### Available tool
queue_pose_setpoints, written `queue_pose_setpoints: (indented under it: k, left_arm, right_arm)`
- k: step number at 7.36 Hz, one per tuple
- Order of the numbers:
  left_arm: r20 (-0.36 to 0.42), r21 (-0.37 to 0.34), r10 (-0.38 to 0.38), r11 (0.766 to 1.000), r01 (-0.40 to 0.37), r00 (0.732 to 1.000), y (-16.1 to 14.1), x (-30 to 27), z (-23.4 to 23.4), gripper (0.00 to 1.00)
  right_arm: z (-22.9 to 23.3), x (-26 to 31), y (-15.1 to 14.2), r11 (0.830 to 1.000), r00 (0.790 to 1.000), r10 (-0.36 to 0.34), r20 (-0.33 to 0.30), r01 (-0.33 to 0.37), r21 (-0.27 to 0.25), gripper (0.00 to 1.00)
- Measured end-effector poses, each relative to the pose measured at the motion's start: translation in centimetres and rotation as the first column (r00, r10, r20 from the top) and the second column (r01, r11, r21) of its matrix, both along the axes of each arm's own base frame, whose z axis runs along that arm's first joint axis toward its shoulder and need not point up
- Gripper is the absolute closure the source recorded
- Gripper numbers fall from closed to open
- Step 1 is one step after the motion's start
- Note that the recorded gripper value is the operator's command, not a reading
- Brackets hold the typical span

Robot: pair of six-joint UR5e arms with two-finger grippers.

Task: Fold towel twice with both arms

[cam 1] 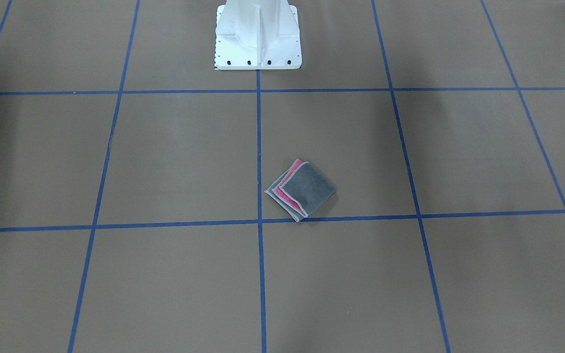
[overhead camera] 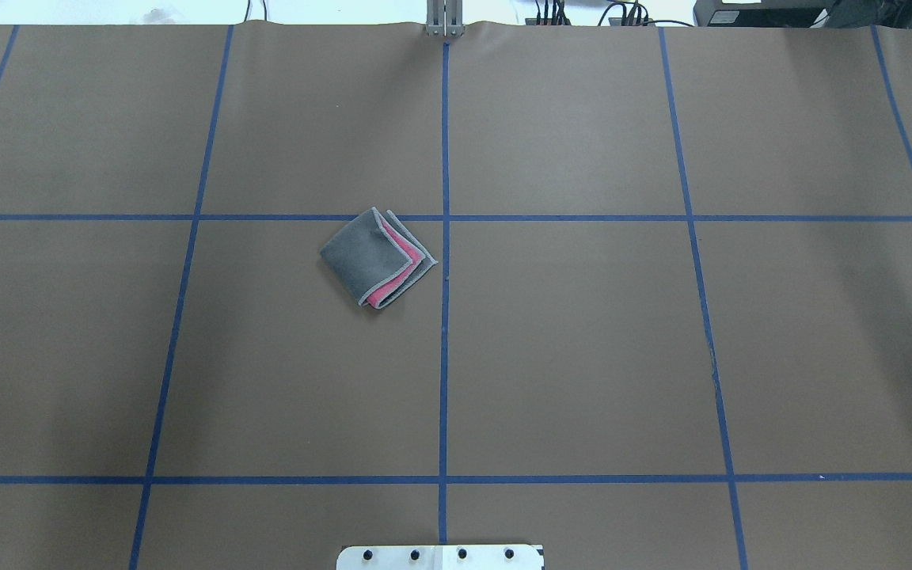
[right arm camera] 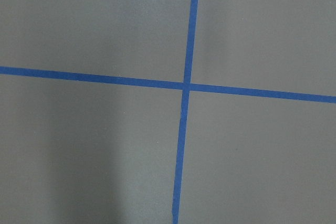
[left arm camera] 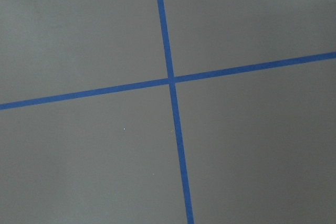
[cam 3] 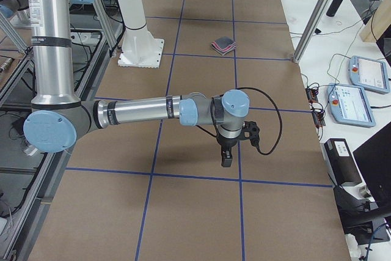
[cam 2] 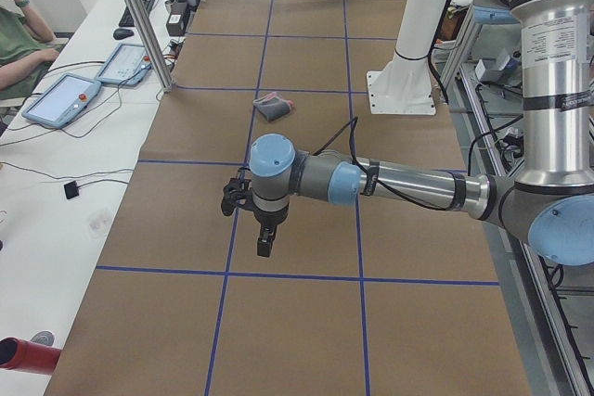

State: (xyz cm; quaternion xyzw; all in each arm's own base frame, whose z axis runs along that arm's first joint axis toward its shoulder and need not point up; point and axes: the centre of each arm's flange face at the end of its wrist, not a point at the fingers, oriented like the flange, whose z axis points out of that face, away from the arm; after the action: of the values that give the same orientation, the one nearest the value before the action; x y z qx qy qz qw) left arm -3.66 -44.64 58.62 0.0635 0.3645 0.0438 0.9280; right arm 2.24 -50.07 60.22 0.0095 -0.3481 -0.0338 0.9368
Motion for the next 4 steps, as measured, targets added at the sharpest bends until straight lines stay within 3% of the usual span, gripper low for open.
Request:
queue_pose_setpoints:
  k: [4]
  left_arm:
    - [-0.001, -0.082, 0.002, 0.997, -0.002, 1.0, -2.0, 0.2, 0.2, 0.0]
  right_arm:
    - [-0.1, -0.1, -0.1, 1.0, 1.0, 0.002, 0.005, -0.002, 0.003, 0.01]
